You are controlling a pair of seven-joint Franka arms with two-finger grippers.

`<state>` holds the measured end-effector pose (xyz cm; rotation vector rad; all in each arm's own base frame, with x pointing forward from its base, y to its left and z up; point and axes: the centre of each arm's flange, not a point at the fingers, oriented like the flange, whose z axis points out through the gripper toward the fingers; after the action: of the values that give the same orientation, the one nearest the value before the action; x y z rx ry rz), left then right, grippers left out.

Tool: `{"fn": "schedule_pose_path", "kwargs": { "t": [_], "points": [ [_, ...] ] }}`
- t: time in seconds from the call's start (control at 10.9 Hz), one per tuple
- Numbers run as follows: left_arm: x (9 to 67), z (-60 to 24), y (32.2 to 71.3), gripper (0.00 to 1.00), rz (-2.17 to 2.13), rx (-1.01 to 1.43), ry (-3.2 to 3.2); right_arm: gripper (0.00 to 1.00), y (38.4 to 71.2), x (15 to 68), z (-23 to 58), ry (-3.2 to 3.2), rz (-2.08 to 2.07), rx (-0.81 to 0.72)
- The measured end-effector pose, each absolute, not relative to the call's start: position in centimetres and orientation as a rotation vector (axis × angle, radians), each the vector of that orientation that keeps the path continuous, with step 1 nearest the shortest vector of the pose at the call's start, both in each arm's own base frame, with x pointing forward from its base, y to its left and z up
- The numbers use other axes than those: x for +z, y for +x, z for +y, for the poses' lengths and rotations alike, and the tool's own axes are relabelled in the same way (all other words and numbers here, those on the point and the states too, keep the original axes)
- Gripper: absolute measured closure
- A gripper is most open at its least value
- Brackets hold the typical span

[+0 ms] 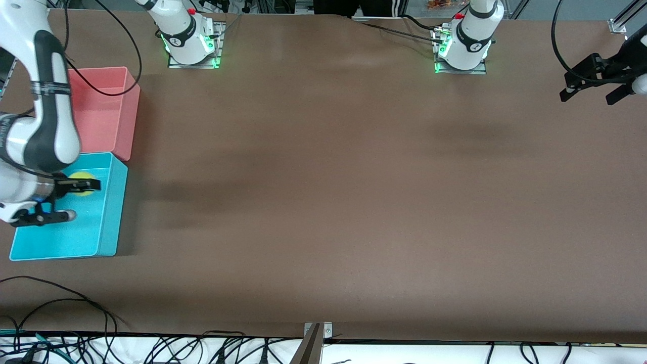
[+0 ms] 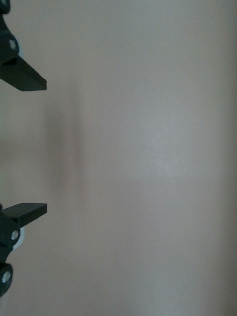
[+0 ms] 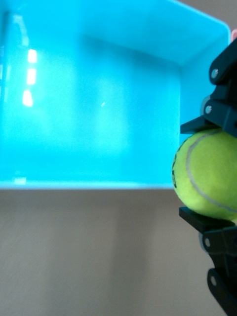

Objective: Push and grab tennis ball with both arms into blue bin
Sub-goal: 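Lower the ball into the cyan bin and open the right gripper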

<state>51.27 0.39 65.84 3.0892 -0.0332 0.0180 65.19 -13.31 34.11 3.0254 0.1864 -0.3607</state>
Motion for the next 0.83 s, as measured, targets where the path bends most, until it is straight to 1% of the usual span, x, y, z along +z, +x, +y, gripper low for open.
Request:
{"fn": "schedule_pose_path", "kwargs": {
  "t": [0.18,0.55,0.74,0.83],
  "points": [
    [65.3,0.6,51.8,0.00,-0.027,0.002,3.088,0.34,63.3,32.1,-17.1,3.041,0.180,-0.411],
    [65.1,1.0,51.9,0.00,-0.011,-0.006,3.088,0.34,59.9,26.0,-20.3,3.051,0.176,-0.355],
    [65.0,1.0,52.0,0.00,-0.010,-0.010,3.088,0.34,58.2,23.7,-20.9,3.057,0.155,-0.378],
    [65.0,1.0,52.0,0.00,-0.010,-0.010,3.088,0.34,57.9,22.9,-21.3,3.056,0.148,-0.360]
  ]
}}
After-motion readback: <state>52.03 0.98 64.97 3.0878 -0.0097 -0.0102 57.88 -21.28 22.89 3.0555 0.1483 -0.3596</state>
